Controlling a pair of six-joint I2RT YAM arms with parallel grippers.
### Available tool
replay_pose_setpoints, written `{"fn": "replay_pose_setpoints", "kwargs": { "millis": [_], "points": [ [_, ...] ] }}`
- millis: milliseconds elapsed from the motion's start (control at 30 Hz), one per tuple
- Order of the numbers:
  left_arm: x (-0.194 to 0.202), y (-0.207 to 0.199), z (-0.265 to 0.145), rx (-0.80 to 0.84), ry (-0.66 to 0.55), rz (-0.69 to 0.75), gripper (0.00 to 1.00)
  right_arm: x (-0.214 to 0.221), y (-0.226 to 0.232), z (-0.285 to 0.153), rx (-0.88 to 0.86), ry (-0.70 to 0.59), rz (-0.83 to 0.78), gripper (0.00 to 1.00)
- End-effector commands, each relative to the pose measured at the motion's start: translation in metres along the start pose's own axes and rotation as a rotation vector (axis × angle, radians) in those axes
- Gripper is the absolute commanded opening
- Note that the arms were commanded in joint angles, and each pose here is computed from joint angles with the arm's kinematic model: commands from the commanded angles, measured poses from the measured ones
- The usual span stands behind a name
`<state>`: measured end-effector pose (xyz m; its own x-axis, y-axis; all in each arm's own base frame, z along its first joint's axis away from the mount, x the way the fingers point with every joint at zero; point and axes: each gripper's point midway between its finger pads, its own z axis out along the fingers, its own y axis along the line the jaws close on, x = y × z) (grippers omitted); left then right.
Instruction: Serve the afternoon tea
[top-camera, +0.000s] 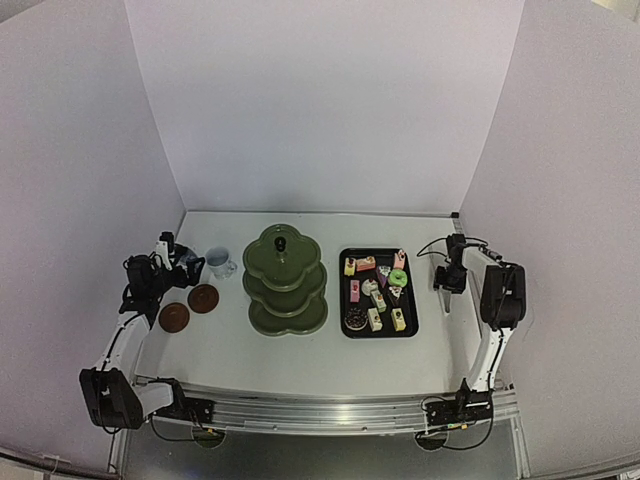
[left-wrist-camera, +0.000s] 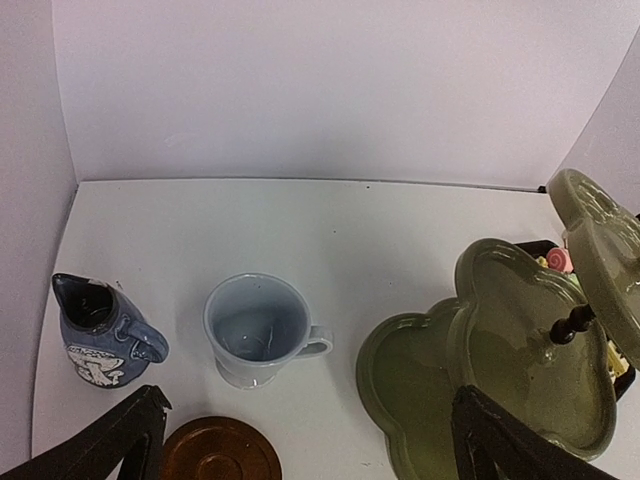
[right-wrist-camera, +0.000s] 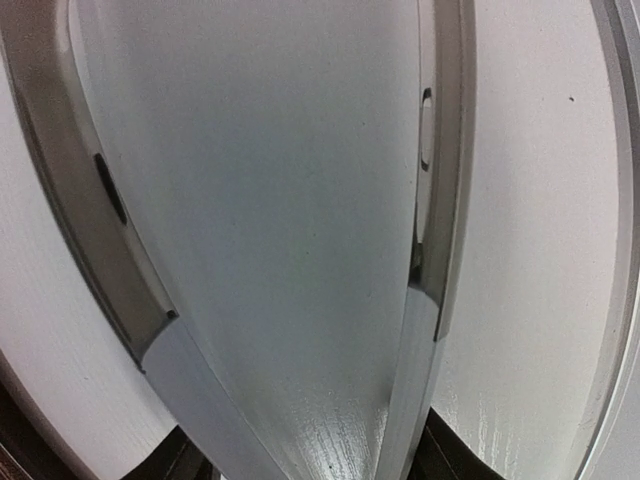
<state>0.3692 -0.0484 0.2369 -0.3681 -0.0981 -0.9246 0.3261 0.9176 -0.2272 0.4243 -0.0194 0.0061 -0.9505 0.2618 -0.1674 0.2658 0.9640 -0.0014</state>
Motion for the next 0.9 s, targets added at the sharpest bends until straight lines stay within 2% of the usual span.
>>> {"fn": "replay_pose_setpoints", "kwargs": {
  "millis": [0, 200, 367, 567, 867],
  "points": [
    [-0.023, -0.005, -0.002, 0.013, -0.050, 0.051, 1.00, 0.012, -0.004, 0.019, 0.030, 0.048, 0.000, 0.58],
    [-0.024, -0.005, -0.003, 0.008, -0.057, 0.065, 1.00, 0.020, -0.001, 0.029, 0.010, 0.084, 0.023, 0.57],
    [-0.024, -0.005, -0.003, 0.007, -0.055, 0.075, 1.00, 0.017, 0.001, 0.024, 0.003, 0.071, 0.038, 0.46],
    [-0.024, -0.005, -0.002, 0.008, -0.056, 0.080, 1.00, -0.012, 0.002, -0.040, -0.002, -0.034, 0.024, 0.40],
    [-0.026, -0.006, 0.000, 0.021, -0.066, 0.084, 0.99, -0.017, 0.014, -0.142, -0.089, -0.018, 0.050, 0.38]
  ]
}}
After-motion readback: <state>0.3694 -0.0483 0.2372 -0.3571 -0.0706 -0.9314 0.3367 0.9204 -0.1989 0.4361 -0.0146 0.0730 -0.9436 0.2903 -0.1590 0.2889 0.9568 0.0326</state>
